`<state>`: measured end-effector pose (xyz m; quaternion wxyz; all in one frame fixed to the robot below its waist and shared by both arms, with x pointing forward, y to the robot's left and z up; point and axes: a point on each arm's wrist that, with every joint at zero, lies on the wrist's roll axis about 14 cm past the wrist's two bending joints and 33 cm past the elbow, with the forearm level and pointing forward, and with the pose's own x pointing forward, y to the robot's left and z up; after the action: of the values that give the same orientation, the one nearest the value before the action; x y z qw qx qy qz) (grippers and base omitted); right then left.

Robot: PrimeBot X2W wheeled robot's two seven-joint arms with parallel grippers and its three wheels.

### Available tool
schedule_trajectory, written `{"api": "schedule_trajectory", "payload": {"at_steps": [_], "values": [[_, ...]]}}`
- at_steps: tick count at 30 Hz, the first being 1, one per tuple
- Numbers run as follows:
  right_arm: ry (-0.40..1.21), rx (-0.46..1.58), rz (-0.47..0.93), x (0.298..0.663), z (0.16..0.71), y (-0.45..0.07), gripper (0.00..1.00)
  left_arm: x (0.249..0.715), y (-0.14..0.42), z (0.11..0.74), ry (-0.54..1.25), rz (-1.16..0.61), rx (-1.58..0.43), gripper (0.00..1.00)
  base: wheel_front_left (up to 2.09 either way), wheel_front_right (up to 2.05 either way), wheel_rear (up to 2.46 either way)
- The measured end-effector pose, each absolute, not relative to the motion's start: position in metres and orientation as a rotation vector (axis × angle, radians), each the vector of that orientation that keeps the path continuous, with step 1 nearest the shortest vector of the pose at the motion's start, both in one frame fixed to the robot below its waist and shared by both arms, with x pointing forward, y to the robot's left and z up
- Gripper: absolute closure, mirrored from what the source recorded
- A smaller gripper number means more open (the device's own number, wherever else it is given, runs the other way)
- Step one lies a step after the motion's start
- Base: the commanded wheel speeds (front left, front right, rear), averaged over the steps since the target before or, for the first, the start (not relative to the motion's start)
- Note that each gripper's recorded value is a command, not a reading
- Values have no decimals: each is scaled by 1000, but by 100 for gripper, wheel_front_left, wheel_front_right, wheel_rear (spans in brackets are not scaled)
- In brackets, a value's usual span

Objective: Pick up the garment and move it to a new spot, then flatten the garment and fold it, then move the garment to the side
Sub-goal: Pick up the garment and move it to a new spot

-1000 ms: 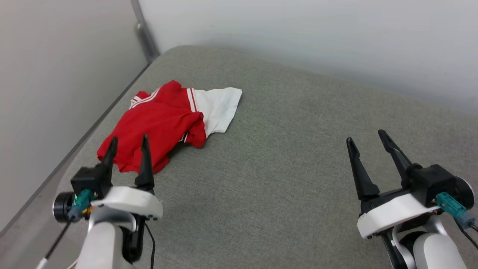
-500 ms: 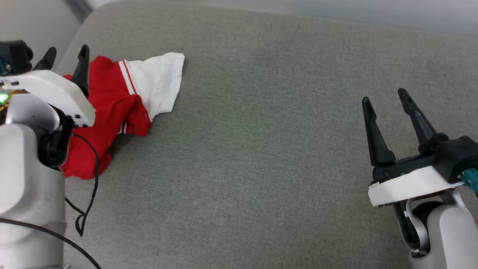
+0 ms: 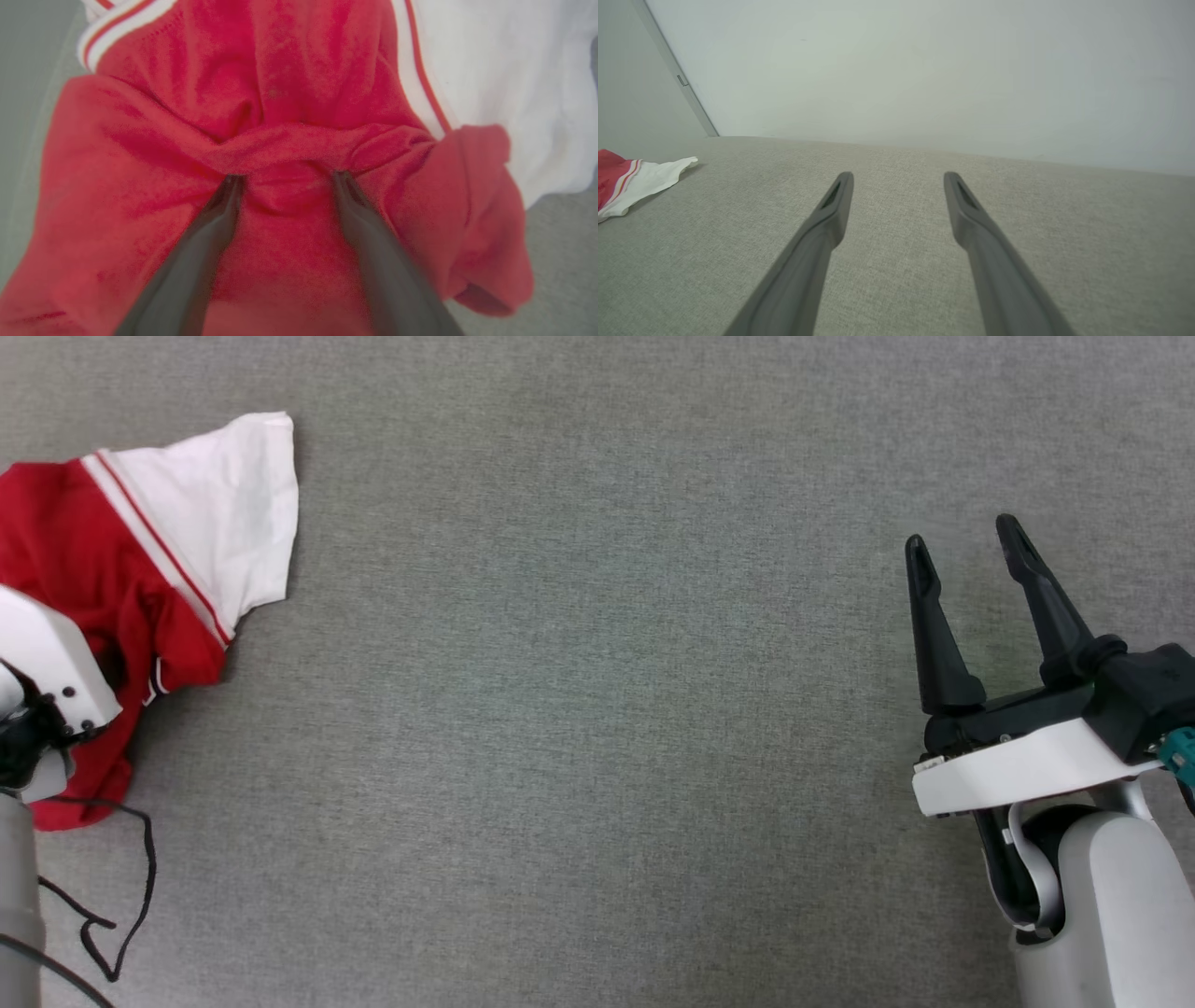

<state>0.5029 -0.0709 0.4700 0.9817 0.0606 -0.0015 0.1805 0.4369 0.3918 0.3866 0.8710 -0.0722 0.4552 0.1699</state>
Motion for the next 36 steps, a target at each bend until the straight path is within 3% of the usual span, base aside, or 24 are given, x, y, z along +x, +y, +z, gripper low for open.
{"api": "schedule_trajectory", "payload": {"at_steps": [7, 8, 9, 15, 25, 36], "values": [[2, 128, 341, 504, 468, -78, 0, 417, 385, 362, 1087, 384, -296, 3, 0, 0, 0], [-2, 130, 340, 504, 469, -79, 0, 418, 385, 363, 1087, 382, -294, 64, 0, 0, 0], [-5, 130, 338, 504, 471, -80, 0, 418, 385, 364, 1076, 381, -290, 100, 0, 0, 0], [-39, 119, 335, 500, 488, -81, 0, 427, 391, 385, 926, 383, -218, 100, 0, 0, 0], [-94, 71, 308, 480, 521, -92, 0, 469, 403, 505, 358, 375, -50, 100, 0, 0, 0], [-160, 53, 267, 441, 563, -110, 0, 484, 325, 613, -107, 200, -19, 100, 0, 0, 0]]}}
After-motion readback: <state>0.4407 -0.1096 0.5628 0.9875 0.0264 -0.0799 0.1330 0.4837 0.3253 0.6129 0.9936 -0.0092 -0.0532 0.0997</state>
